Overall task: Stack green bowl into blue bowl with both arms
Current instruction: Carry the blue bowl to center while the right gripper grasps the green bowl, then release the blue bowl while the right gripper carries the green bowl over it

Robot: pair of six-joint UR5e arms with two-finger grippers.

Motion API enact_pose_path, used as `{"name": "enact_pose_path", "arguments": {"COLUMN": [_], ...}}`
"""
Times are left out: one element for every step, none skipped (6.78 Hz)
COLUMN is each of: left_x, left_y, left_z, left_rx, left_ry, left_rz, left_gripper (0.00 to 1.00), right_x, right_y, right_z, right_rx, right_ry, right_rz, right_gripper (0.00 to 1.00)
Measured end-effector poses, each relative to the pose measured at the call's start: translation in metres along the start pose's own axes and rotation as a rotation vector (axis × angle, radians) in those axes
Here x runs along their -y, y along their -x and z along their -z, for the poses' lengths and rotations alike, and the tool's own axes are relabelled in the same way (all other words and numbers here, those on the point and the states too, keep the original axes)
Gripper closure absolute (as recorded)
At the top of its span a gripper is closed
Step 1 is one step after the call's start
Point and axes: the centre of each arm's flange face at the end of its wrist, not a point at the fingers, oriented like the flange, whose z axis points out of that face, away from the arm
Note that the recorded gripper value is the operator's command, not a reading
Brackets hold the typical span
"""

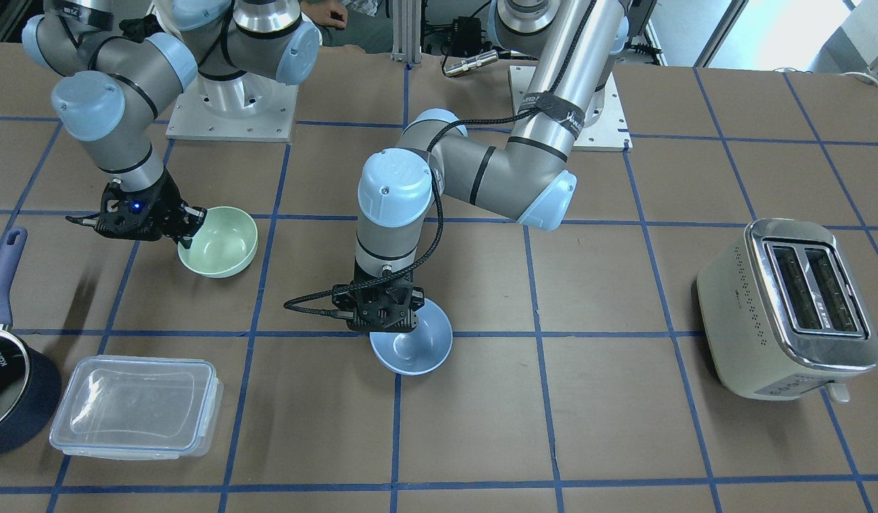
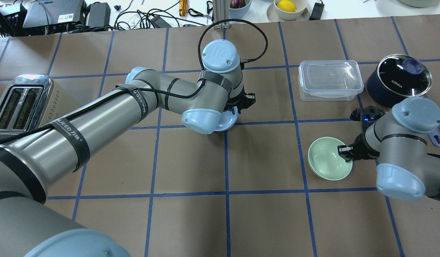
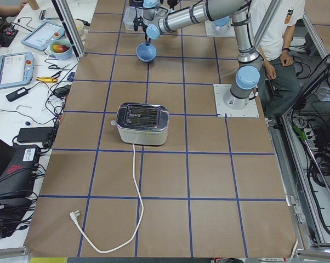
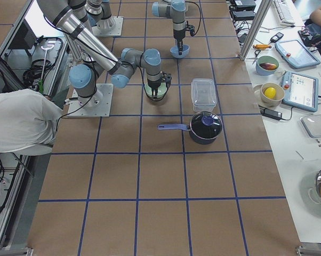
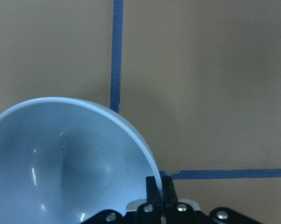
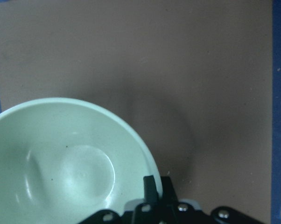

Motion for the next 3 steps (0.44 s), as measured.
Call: {"name": "enact_pose_path", "arguments": {"left_x": [0.01,0.032,0.061], "left_y": [-0.001,0.013,0.047], "left_z": [0.018,0.056,0.099], "left_rx": [-0.011,-0.006,0.013], "left_ry": [-0.03,-0.053,-0.061], "left_rz": [-0.02,-0.011,0.007], "left_gripper": [0.0,0.0,0.0], "right_x": [0.011,0.03,0.051], "right_y": [-0.002,-0.004,0.0], "right_z": [0.011,0.031,0.056], "right_rx": [-0.001,0.015,0.058], "right_ry": [-0.011,-0.002,0.016], "right_rz": [-0.002,-0.008,-0.032], "right_gripper": [1.0,1.0,1.0]}}
